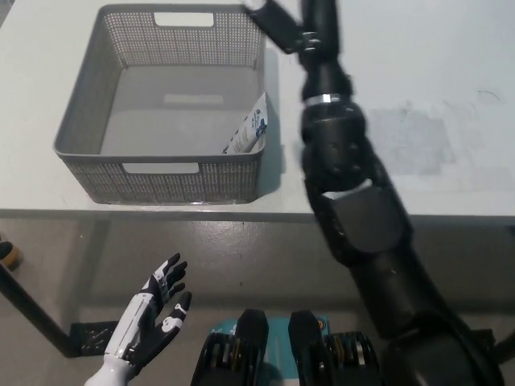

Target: Use the right hand to pick up a shampoo and place it into a container on the left side

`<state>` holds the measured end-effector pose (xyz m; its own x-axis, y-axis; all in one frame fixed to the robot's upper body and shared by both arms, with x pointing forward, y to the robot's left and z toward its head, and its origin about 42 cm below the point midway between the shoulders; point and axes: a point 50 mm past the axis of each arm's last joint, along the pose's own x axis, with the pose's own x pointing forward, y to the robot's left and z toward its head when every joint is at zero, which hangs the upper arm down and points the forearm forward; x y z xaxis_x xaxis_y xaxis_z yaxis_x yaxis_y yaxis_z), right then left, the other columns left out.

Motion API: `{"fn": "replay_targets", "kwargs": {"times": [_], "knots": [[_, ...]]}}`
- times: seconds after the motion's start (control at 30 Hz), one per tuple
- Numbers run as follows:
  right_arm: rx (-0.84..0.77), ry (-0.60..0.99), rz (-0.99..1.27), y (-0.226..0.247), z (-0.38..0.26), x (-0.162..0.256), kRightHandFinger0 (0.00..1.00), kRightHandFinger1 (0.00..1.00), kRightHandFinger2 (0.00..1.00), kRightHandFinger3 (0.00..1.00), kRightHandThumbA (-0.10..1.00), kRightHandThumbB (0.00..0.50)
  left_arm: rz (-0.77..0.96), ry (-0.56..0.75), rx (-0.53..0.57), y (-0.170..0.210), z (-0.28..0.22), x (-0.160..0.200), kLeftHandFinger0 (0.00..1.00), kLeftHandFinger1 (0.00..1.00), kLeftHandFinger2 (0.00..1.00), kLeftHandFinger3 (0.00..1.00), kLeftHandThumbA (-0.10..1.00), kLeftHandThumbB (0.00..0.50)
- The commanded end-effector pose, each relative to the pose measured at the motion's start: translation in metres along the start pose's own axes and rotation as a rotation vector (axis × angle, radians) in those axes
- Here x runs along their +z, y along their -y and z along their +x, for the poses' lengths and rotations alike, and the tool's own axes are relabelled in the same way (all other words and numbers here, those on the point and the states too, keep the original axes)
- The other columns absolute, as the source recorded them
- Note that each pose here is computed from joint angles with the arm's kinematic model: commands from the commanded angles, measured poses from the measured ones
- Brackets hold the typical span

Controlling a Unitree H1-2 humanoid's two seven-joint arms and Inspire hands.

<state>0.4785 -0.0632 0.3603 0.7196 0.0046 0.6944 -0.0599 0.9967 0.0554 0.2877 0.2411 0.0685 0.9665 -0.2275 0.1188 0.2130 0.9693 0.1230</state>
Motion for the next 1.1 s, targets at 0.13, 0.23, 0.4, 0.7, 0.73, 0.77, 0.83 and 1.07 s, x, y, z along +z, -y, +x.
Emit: {"fn": "replay_targets", "kwargs": {"times": [0.13,0.23,0.4,0.7,0.73,0.77,0.83,1.07], "knots": [[-0.105,0.224,0.016,0.097,-0.035,0.086,1.00,1.00,1.00,1.00,0.67,0.247,0.040,0.040,-0.033,-0.010,0.016,0.014,1.00,1.00,1.00,1.00,0.57,0.004],[-0.122,0.188,0.025,0.115,-0.076,0.075,0.98,1.00,1.00,1.00,0.59,0.205,0.043,0.033,-0.031,-0.010,0.016,0.015,1.00,1.00,1.00,1.00,0.58,0.007],[-0.139,0.058,-0.005,0.125,-0.122,0.047,0.94,1.00,1.00,1.00,0.66,0.216,0.020,0.049,-0.013,-0.012,0.018,0.015,1.00,1.00,1.00,1.00,0.58,0.000],[-0.005,-0.260,-0.138,0.147,-0.201,-0.037,1.00,1.00,1.00,1.00,0.80,0.144,-0.007,0.047,-0.006,-0.009,0.015,0.015,1.00,1.00,1.00,1.00,0.78,0.000],[0.004,-0.311,-0.126,0.149,-0.209,-0.045,1.00,1.00,1.00,1.00,0.83,0.159,-0.012,0.049,-0.001,-0.009,0.016,0.016,1.00,1.00,1.00,1.00,0.81,0.000],[0.008,-0.356,-0.102,0.149,-0.219,-0.053,1.00,1.00,1.00,1.00,0.84,0.162,-0.014,0.051,0.005,-0.009,0.016,0.016,1.00,1.00,1.00,1.00,0.89,0.000],[0.011,-0.429,-0.101,0.149,-0.239,-0.066,1.00,1.00,1.00,1.00,0.86,0.137,-0.014,0.054,0.013,-0.010,0.016,0.016,1.00,1.00,1.00,1.00,1.00,0.000],[0.026,-0.623,-0.049,0.143,-0.290,-0.082,1.00,1.00,1.00,1.00,0.97,0.230,-0.027,0.046,0.034,-0.011,0.016,0.013,1.00,1.00,1.00,1.00,1.00,0.000]]}}
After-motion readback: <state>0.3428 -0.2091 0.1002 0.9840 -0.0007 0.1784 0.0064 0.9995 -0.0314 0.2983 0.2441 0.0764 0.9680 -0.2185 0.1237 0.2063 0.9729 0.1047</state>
